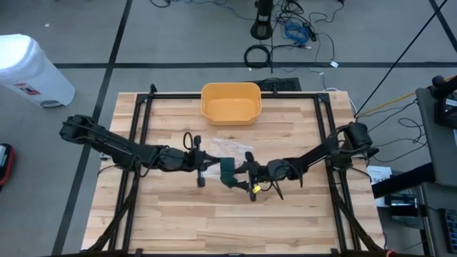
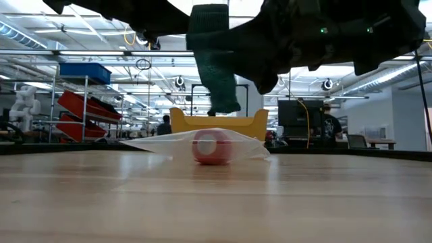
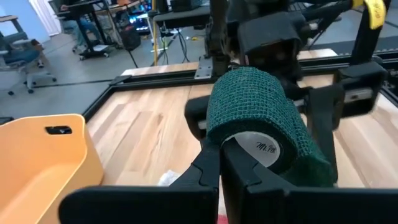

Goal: Roll bandage
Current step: Roll the green bandage

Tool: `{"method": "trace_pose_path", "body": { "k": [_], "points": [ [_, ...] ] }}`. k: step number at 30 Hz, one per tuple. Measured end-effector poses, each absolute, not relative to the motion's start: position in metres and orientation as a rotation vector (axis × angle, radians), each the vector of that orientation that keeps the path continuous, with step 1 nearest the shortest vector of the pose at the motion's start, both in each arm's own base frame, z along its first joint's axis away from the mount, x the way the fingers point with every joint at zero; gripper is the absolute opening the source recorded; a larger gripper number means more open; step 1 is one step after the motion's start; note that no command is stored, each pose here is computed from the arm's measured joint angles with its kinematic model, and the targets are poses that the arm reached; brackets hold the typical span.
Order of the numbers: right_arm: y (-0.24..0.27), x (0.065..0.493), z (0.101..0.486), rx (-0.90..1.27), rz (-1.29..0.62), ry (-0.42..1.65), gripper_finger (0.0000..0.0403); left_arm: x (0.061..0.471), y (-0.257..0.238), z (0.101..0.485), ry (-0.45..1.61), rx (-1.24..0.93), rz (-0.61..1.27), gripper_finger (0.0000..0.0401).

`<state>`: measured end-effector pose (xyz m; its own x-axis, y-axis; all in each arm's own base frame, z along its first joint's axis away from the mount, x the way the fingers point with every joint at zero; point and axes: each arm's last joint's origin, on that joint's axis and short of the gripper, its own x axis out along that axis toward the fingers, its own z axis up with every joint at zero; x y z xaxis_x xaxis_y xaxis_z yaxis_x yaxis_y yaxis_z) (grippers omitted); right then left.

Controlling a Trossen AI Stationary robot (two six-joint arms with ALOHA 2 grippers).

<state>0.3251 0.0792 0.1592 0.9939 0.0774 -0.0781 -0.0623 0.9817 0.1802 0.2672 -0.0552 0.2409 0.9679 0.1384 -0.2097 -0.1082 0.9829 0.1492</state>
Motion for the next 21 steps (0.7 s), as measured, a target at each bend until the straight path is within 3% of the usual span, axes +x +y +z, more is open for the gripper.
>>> {"method": "trace_pose_path", "body": {
  "k": [6,16,21],
  "points": [
    [0.085,0.326,0.159,0.112,0.086,0.078,0.0019,0.267,-0.054,0.24,0.241,0.192,0.176,0.0],
    [0.113,0.321,0.211,0.045,0.241,-0.071,0.0,0.266,-0.05,0.235,0.295,0.267,0.203,0.0],
    [0.114,0.322,0.246,-0.025,0.244,-0.038,0.0,0.268,-0.051,0.229,0.323,0.275,0.2,0.0]
  ]
}}
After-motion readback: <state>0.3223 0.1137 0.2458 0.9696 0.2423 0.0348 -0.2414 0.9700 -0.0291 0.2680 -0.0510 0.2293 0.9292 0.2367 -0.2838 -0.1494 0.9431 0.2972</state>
